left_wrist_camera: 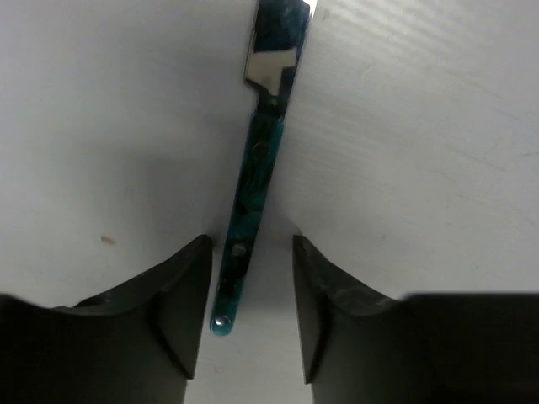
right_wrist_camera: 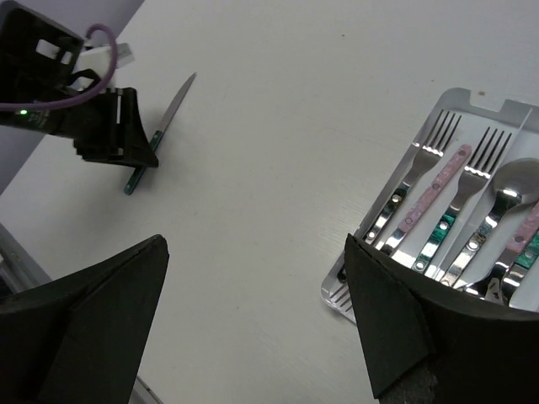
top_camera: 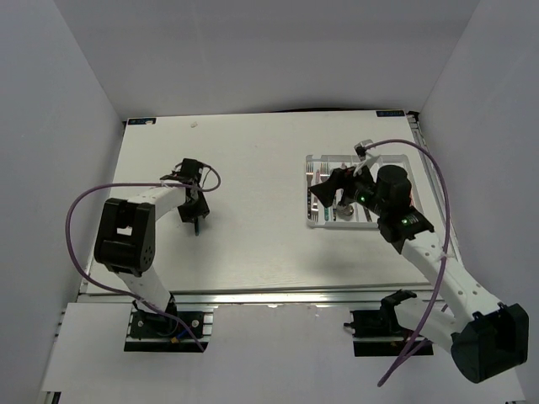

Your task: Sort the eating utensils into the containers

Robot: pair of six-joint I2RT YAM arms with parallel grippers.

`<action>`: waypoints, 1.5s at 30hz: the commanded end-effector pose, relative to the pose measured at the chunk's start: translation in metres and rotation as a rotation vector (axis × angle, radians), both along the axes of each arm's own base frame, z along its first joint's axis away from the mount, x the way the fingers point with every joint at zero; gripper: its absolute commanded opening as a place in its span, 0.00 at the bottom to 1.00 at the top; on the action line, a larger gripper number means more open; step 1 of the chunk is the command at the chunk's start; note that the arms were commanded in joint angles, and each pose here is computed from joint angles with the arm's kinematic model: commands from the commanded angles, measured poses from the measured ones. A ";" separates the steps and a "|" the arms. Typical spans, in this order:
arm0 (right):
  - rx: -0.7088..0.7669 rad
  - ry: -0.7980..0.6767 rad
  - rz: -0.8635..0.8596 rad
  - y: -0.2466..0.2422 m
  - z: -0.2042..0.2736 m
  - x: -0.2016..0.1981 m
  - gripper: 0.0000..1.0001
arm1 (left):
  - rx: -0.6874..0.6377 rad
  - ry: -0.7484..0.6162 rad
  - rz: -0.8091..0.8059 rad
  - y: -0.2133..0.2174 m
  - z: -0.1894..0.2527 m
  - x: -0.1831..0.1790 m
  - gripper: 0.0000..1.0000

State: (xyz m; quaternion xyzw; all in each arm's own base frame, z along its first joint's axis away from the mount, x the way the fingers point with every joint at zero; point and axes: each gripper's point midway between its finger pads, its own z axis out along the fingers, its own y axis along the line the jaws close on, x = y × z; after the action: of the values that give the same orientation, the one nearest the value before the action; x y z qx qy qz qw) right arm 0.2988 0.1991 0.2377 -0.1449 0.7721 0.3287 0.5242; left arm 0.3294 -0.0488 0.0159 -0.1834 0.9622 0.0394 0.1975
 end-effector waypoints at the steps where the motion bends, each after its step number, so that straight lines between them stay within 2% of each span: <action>1: 0.067 -0.103 0.049 0.005 0.033 -0.012 0.89 | -0.039 0.028 0.012 -0.006 -0.013 0.002 0.50; 4: 0.082 -0.121 0.035 0.002 0.036 -0.015 0.89 | -0.061 0.076 0.016 -0.009 -0.033 -0.012 0.35; 6: 0.120 -0.133 0.012 0.001 0.040 -0.014 0.89 | -0.086 0.077 0.008 -0.015 -0.039 -0.016 0.31; 7: 0.157 -0.101 0.021 0.004 0.035 -0.017 0.89 | -0.098 0.100 0.003 -0.018 -0.046 -0.025 0.14; 8: 0.188 -0.113 0.048 0.010 0.039 -0.018 0.89 | -0.102 0.103 -0.005 -0.020 -0.047 -0.027 0.03; 9: 0.210 -0.098 0.102 0.017 0.037 -0.024 0.89 | -0.099 0.108 -0.010 -0.022 -0.049 -0.030 0.00; 12: 0.287 -0.069 0.143 0.026 0.035 -0.029 0.89 | -0.103 0.099 -0.034 -0.030 -0.046 -0.038 0.00; 13: 0.311 -0.071 0.140 0.026 0.035 -0.029 0.89 | -0.193 0.111 -0.072 -0.047 -0.044 -0.046 0.00; 16: 0.386 -0.029 0.098 0.026 0.027 -0.024 0.89 | -0.397 -0.048 -0.174 -0.086 -0.002 -0.036 0.00; 17: 0.414 0.013 0.075 0.027 0.028 -0.019 0.89 | -0.492 -0.150 -0.221 -0.102 0.027 -0.035 0.00; 21: 0.515 0.252 0.069 0.045 0.006 -0.011 0.89 | -0.710 -0.374 -0.353 -0.138 0.097 -0.044 0.00; 27: 0.556 0.308 0.225 0.109 0.013 -0.026 0.89 | -1.007 -0.406 -0.558 -0.185 0.150 -0.072 0.00; 31: 0.562 0.310 0.294 0.137 0.016 -0.033 0.89 | -1.138 -0.436 -0.637 -0.202 0.182 -0.088 0.00; 34: 0.542 0.307 0.286 0.144 0.017 -0.031 0.89 | -1.192 -0.502 -0.702 -0.208 0.207 -0.094 0.00; 40: 0.433 0.297 0.164 0.163 0.013 -0.029 0.84 | -1.190 -0.524 -0.718 -0.210 0.214 -0.094 0.00; 43: 0.343 0.310 0.081 0.166 0.001 -0.024 0.71 | -1.185 -0.512 -0.705 -0.211 0.207 -0.093 0.00; 45: 0.296 0.310 0.040 0.166 0.002 -0.021 0.54 | -1.177 -0.508 -0.698 -0.211 0.204 -0.092 0.00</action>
State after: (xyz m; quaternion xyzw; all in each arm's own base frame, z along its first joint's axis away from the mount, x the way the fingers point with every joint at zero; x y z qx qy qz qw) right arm 0.2608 0.3707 0.2383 -0.0485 0.7619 0.5274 0.3729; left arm 0.2400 -0.2567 0.2127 0.0388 0.7619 -0.5845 0.2762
